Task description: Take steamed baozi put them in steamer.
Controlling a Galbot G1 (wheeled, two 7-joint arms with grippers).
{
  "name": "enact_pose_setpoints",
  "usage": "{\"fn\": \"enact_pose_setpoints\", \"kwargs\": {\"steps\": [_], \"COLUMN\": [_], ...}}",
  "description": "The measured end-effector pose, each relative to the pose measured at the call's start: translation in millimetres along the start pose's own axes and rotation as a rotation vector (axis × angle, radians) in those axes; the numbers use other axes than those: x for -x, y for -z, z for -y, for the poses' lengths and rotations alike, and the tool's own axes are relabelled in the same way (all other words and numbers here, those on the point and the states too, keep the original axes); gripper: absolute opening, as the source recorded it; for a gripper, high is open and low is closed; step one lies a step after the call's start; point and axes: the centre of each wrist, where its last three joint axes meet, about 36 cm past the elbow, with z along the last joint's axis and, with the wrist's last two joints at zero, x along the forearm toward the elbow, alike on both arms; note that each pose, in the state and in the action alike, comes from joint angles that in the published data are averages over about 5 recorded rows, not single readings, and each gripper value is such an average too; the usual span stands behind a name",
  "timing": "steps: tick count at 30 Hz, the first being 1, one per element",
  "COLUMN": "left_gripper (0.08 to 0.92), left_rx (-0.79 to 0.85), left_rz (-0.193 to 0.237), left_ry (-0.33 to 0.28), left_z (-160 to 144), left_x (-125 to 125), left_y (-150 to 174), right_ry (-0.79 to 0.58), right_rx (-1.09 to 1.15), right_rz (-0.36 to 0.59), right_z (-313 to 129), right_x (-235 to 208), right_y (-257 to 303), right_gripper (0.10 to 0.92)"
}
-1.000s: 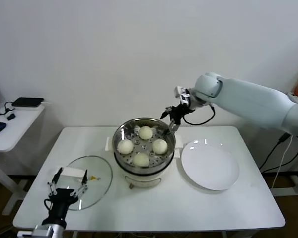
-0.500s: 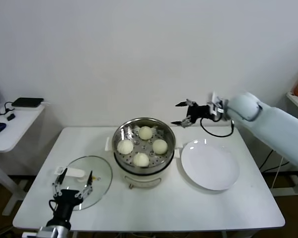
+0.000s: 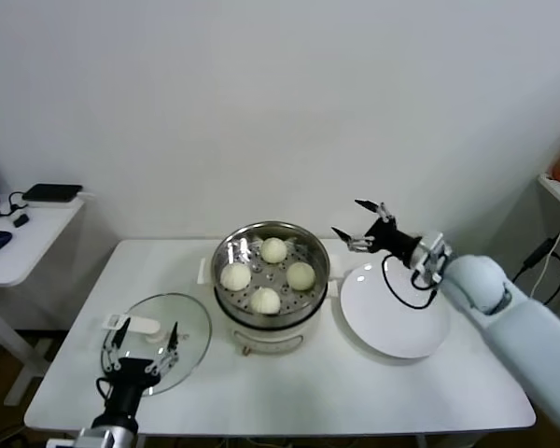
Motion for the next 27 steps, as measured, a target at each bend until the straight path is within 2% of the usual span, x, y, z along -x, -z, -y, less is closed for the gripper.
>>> {"fn": "enact_pose_setpoints", "kwargs": {"steps": [7, 13, 19, 27], "left_gripper": [0.823, 0.823, 0.823, 0.823], "left_rx": [0.001, 0.003, 0.005, 0.005], "left_rz": [0.000, 0.003, 0.004, -0.004], "left_ry": [0.004, 0.005, 0.009, 0.008], "left_z": [-1.4, -2.2, -3.5, -4.5], "left_x": [4.7, 8.1, 9.1, 7.1], "left_y": [0.9, 1.9, 2.0, -0.3], "right_ry": [-0.152, -0.256, -0.356, -0.455], "right_rx": [0.154, 0.275, 0.380, 0.479], "right_rz": [0.105, 0.150, 0.160, 0.115], "right_z": [-67.4, -121.0, -162.9, -198.2], "right_x": [-25.2, -52.1, -84.0, -125.0], "right_y": [-34.5, -56.7, -73.5, -92.9], "right_gripper": [0.823, 0.823, 0.823, 0.823]}}
